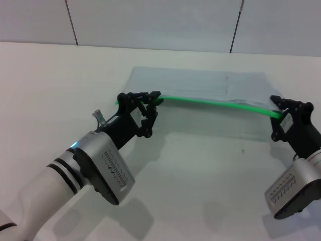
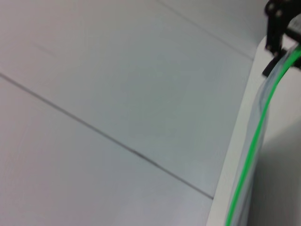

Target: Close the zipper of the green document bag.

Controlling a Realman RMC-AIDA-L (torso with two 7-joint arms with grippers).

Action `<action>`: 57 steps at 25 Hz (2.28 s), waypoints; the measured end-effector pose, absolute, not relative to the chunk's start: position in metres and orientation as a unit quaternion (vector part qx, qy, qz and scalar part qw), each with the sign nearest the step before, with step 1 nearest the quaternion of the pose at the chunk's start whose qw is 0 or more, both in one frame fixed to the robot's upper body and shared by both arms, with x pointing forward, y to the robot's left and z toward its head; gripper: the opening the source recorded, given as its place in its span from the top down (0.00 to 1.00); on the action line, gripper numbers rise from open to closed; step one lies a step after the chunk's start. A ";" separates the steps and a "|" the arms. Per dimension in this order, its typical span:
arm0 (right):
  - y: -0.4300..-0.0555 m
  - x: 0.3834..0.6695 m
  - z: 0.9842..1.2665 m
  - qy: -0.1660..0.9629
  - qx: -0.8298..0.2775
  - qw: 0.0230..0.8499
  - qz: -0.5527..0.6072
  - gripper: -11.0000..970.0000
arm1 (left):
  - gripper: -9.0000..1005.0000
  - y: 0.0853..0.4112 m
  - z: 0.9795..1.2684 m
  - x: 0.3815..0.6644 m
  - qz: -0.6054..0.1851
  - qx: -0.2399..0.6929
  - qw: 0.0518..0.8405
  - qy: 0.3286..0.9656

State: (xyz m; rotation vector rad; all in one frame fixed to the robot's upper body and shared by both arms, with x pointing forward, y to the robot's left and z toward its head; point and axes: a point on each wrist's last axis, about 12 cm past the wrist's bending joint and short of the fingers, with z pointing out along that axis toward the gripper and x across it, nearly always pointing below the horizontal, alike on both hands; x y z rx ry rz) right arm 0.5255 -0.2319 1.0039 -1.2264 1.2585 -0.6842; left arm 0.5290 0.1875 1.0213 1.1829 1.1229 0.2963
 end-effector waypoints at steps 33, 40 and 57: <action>-0.261 0.515 1.028 0.578 -0.318 0.683 -0.313 0.62 | 0.67 0.212 1.049 0.509 0.055 0.325 0.797 0.506; -0.252 0.507 1.043 0.569 -0.217 0.767 -0.202 0.44 | 0.46 0.229 1.064 0.510 -0.045 0.233 0.835 0.497; -0.274 0.496 1.065 0.511 -0.150 0.834 0.142 0.23 | 0.33 0.252 1.076 0.509 -0.143 0.139 0.853 0.482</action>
